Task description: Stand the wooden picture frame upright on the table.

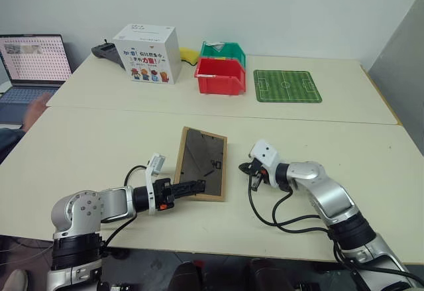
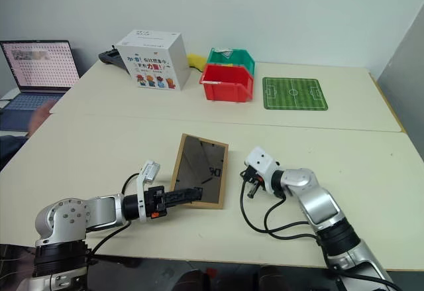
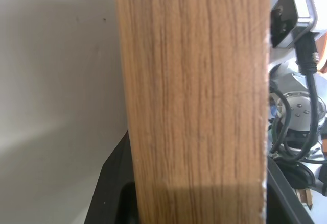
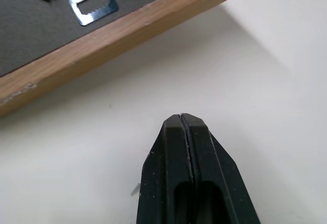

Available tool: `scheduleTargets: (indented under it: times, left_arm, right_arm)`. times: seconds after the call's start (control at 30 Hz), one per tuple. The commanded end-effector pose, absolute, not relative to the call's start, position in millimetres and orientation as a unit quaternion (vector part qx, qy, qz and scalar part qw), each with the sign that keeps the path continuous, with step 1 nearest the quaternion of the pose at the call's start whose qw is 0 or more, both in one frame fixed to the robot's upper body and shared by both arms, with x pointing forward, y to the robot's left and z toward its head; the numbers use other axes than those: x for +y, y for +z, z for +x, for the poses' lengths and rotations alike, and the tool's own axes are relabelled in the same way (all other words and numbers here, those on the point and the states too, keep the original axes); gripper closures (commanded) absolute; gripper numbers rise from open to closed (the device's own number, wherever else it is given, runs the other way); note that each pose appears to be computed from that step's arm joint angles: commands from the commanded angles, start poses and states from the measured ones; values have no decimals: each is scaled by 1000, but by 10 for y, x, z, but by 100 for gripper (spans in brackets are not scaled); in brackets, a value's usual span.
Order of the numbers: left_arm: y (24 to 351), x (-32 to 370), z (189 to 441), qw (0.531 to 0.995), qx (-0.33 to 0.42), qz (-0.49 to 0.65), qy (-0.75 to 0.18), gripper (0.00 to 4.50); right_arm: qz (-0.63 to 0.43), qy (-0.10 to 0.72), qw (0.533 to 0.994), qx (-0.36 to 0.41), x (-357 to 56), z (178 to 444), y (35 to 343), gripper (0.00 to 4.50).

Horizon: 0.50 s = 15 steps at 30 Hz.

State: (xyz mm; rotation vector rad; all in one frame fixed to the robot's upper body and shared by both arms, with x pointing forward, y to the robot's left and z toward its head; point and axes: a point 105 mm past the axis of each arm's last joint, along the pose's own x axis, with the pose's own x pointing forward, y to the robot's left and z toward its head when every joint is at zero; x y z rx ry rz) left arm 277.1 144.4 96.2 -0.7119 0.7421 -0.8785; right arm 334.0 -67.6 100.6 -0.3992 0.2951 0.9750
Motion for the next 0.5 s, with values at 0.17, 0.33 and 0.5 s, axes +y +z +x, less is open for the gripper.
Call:
scheduleTargets:
  times: [0.17,0.33,0.5]
  left_arm:
    - [1477,1404,2958,800,266,-297,-447,321]
    - [1703,1347,3055,808,226,-281,-465,321]
    - [1718,1310,3078,815,221,-261,-468,321]
  right_arm:
    - [-58,501,860,77,-742,3344,1873,407]
    - [-8,528,847,65,-715,3352,2174,280]
    - [24,552,832,53,-548,3377,2343,166]
